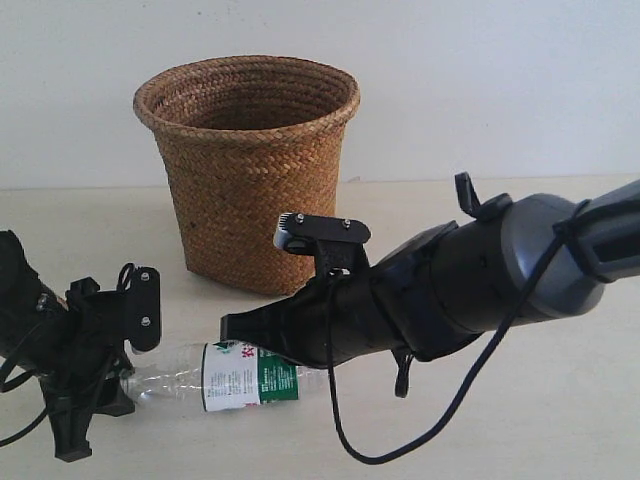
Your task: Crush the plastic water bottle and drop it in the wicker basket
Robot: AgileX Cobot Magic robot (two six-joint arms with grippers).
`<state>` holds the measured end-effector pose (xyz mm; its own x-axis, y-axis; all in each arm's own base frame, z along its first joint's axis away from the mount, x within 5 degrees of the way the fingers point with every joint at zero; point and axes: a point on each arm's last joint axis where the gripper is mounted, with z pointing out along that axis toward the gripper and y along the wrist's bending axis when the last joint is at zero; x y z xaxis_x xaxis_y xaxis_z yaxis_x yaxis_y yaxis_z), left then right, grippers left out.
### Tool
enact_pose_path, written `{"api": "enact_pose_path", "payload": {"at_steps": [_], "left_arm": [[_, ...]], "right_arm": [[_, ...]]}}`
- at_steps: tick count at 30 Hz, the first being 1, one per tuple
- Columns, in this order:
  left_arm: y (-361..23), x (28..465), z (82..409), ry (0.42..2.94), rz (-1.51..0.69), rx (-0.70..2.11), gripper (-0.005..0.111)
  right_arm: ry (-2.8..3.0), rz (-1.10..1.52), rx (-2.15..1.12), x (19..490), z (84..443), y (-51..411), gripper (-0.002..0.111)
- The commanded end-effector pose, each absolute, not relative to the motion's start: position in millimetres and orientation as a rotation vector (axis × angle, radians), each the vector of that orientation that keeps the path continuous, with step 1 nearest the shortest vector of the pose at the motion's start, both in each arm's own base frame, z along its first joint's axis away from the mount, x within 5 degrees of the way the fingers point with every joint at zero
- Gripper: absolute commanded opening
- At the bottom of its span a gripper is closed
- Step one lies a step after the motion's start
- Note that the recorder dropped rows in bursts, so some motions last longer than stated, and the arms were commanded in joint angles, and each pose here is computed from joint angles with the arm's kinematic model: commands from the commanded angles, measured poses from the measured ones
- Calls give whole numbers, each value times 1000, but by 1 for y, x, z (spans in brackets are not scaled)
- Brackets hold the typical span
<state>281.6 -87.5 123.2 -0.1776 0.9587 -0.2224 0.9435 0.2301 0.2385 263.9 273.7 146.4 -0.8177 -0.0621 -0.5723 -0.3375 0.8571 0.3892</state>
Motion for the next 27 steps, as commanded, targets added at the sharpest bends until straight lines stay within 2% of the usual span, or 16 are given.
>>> {"api": "enact_pose_path", "payload": {"at_steps": [1, 12, 20, 23, 27], "left_arm": [[-90, 281, 123, 2193, 52, 1754, 4], [-90, 282, 123, 2184, 57, 1760, 4], [-90, 282, 123, 2183, 59, 1758, 4], [-90, 283, 124, 2179, 65, 1754, 4], [-90, 283, 124, 2178, 66, 1753, 4]], "right_arm": [[2535, 632, -260, 264, 124, 275, 0], [2677, 649, -255, 257, 83, 278, 0], [2753, 711, -242, 251, 69, 281, 0], [2728, 740, -253, 251, 80, 282, 0], [2594, 803, -300, 253, 127, 283, 0]]}}
